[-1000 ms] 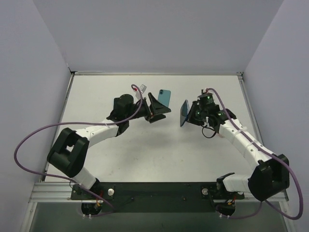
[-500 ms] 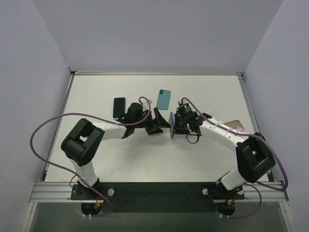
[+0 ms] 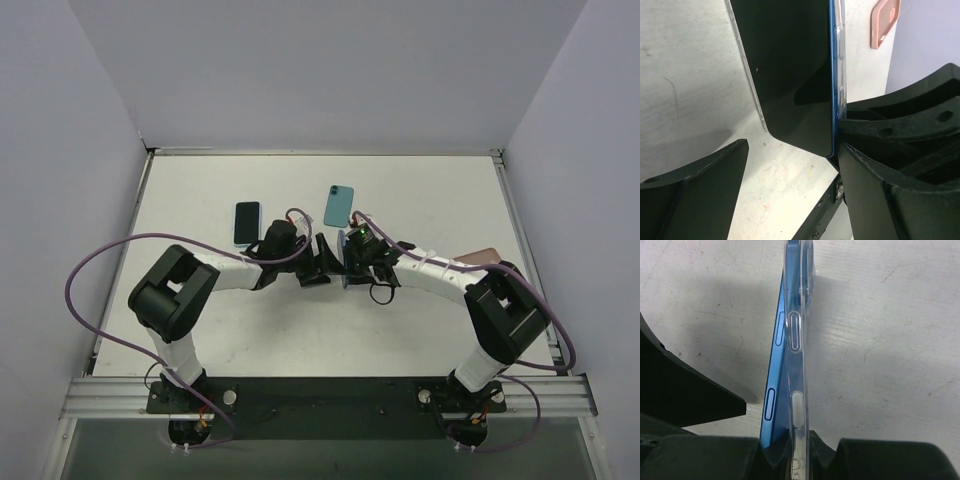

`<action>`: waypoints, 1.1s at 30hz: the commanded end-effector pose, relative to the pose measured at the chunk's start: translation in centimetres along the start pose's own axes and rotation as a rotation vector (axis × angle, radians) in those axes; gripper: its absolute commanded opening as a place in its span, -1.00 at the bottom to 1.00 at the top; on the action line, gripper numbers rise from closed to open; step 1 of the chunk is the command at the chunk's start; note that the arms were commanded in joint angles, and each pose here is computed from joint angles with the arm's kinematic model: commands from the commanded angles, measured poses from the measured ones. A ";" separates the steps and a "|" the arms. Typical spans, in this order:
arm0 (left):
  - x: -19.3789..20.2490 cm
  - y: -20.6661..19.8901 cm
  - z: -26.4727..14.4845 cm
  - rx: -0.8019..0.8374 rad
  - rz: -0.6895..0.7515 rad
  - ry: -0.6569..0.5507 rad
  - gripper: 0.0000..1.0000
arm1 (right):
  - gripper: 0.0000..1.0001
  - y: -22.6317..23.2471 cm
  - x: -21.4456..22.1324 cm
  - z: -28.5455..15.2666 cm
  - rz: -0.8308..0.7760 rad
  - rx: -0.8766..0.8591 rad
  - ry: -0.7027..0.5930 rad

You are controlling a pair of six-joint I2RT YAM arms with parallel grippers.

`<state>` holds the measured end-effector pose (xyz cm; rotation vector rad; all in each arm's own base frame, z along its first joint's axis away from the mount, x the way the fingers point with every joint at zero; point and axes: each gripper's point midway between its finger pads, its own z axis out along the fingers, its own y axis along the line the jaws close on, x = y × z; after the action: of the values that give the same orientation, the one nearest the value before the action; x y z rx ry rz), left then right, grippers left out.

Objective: Take the phone out of the phone case
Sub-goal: Remove the phone case from the phone.

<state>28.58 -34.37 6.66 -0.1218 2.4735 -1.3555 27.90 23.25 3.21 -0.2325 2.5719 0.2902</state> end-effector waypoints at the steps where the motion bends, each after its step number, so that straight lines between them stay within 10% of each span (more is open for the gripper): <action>1: -0.6 0.1 -0.3 -0.021 0.057 -0.036 0.60 | -1.00 0.8 3.9 2.0 -0.024 -0.033 0.112; 33: -5.3 0.8 -1.0 -0.248 0.009 -0.173 0.35 | -1.00 3.2 4.1 1.3 -0.068 -0.111 0.128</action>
<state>29.86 -33.14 6.95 -0.2120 2.5632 -1.1517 28.88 25.28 3.23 -0.2425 2.5301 0.3769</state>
